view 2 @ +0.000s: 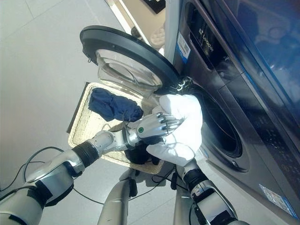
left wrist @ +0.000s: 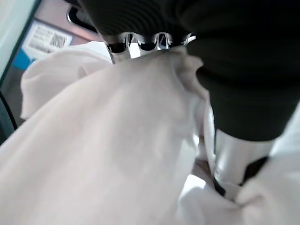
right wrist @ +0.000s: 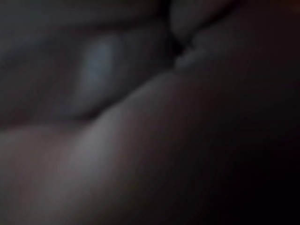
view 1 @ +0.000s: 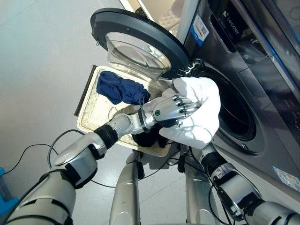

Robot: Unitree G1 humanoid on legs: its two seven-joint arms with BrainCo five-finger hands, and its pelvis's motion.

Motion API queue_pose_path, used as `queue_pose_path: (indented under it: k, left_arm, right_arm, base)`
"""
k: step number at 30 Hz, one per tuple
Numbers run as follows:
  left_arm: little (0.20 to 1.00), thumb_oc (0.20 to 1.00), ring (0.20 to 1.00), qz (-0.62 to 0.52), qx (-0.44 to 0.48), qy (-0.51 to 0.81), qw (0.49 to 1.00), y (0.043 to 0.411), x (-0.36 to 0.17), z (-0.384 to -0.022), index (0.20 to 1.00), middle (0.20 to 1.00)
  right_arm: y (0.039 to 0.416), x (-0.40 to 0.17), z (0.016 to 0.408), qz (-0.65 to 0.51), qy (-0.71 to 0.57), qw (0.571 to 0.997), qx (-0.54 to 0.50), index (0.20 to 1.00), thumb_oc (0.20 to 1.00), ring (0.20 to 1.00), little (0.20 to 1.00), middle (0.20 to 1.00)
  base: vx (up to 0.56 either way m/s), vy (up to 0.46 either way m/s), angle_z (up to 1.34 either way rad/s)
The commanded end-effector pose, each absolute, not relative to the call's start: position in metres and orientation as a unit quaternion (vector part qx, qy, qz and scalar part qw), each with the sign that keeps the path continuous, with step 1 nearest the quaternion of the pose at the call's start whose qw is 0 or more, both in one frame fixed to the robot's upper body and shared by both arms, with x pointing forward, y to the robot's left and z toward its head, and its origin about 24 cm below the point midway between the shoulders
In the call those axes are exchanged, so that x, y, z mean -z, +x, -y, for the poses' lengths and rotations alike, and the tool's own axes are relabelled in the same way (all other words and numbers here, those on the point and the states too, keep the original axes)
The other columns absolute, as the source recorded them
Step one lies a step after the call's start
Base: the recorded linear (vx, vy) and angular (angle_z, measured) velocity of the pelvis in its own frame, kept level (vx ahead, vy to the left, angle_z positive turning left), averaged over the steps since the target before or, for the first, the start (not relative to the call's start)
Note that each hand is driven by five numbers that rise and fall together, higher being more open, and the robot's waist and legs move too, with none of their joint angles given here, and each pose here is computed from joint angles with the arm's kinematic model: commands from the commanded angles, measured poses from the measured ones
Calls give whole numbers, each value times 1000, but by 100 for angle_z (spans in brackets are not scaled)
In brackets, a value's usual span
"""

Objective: Put the clothes into the washing machine.

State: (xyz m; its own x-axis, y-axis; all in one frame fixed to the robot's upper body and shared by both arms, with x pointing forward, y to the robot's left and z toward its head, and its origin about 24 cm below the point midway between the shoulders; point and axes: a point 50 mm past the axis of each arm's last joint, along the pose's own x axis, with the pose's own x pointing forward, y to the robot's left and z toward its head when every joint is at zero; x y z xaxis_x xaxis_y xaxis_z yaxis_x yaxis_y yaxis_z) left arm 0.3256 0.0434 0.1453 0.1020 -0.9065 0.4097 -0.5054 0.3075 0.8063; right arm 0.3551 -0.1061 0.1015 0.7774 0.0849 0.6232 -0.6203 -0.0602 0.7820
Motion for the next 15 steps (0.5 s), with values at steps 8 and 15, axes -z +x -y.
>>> queue_pose_path:
  k: [8, 15]
  left_arm:
    - [1000, 1000, 1000, 630, 102, 554, 535, 344, -162, -63, 1000, 1000]
    - [1000, 1000, 1000, 642, 36, 529, 554, 346, -170, -74, 1000, 1000]
  right_arm:
    - [358, -137, 93, 255, 667, 609, -346, 200, 200, 200, 200, 200]
    - [359, -139, 96, 256, 669, 608, -343, 200, 200, 200, 200, 200]
  base:
    - [1, 2, -3]
    - [0, 0, 0]
